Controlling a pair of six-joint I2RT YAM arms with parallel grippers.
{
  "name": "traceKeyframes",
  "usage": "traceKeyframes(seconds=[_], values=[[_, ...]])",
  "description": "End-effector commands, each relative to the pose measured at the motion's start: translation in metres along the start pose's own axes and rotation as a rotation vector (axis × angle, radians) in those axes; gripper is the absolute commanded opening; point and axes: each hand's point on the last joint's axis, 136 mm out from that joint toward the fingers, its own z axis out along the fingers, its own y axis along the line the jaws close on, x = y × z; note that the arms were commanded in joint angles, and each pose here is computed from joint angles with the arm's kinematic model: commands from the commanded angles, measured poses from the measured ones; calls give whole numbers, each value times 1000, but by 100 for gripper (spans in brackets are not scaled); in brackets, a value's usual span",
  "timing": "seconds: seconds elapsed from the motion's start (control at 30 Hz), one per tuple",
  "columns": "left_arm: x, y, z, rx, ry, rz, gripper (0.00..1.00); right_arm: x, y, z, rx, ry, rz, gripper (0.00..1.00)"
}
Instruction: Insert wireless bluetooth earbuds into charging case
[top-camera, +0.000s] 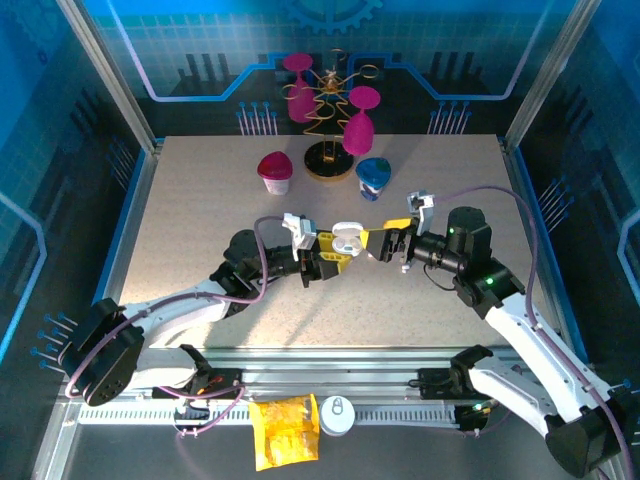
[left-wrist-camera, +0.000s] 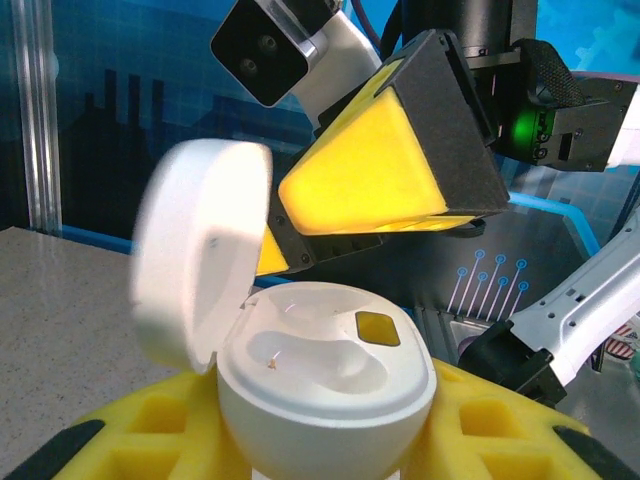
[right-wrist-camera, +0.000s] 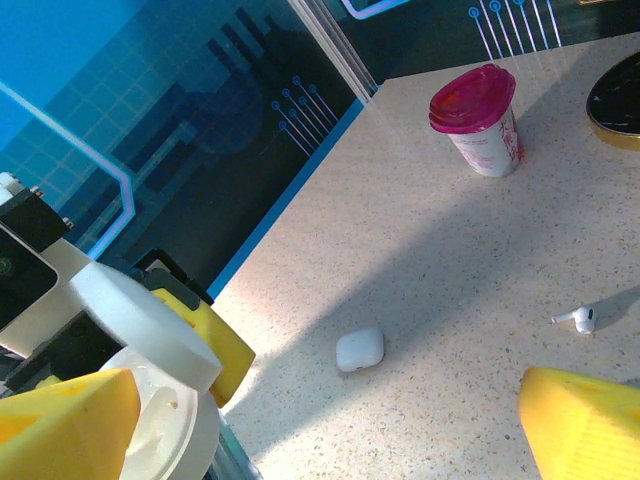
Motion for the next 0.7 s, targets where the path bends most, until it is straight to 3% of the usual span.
traceKeyframes(seconds=[0.0,0.23,0.47,0.67], values=[[-8,-6,-3,23,-30,39,25,-17,13,-9,-28,-55,-40,98],[-10,6,-10,-29,-71,37,25,-24,19,-32,-28,-148,-107,100],[-13,7,-14,-38,-76,46,25,-17,-51,-49,234,-223,38,100],[-12,5,-16,-40,-70,51,26,29,-112,-40,423,-82,145,98]])
